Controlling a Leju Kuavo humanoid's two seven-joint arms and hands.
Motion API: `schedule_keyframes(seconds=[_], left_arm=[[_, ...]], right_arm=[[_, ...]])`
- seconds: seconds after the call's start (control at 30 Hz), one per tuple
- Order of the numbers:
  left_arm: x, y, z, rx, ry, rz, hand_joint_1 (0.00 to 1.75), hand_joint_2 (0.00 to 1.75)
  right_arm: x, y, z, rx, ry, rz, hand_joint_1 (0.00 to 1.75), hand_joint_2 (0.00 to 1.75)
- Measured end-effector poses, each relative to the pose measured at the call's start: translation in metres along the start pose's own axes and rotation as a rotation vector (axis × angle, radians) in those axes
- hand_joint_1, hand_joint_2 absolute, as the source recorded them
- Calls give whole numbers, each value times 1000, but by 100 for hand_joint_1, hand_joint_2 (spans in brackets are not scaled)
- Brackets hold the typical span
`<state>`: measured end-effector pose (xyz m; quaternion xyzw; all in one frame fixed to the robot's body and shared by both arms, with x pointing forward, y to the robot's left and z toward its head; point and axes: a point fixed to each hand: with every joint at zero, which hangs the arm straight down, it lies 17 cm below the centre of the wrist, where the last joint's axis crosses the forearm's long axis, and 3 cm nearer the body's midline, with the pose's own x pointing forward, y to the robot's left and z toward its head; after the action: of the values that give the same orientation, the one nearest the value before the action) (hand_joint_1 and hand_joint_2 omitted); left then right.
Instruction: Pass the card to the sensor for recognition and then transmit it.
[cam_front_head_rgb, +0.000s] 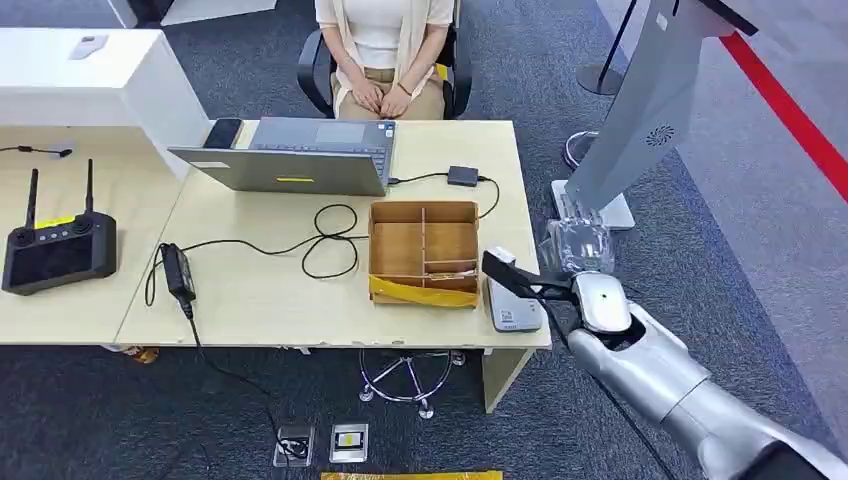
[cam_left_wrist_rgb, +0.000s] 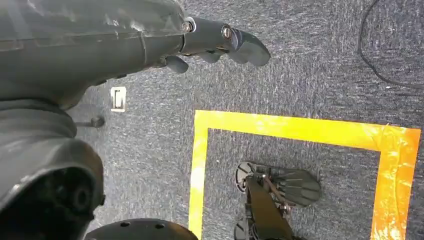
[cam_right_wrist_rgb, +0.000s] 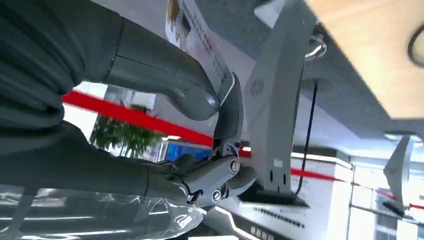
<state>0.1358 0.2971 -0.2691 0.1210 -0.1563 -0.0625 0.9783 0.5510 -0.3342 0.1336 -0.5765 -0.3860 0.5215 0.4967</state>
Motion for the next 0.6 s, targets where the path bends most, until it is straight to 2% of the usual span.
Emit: schedule_keyframes(seconds=[0.17,0.4,0.5,0.6], left_arm=[[3,-3,0,-7,-5,-2,0,0],[3,-3,0,-7,-4,-1,0,0],[3,-5,1,-10,-2,7,0,0],[2,-9,2,-12,2,14,0,0]], right_arm=[[-15,-64,-10,-89,28,101,175,175],[-15,-67,-10,-93,30,102,175,175],[-17,-92,-13,-130,34,98,175,175],[-1,-120,-20,-171,-21,-16,175,175]])
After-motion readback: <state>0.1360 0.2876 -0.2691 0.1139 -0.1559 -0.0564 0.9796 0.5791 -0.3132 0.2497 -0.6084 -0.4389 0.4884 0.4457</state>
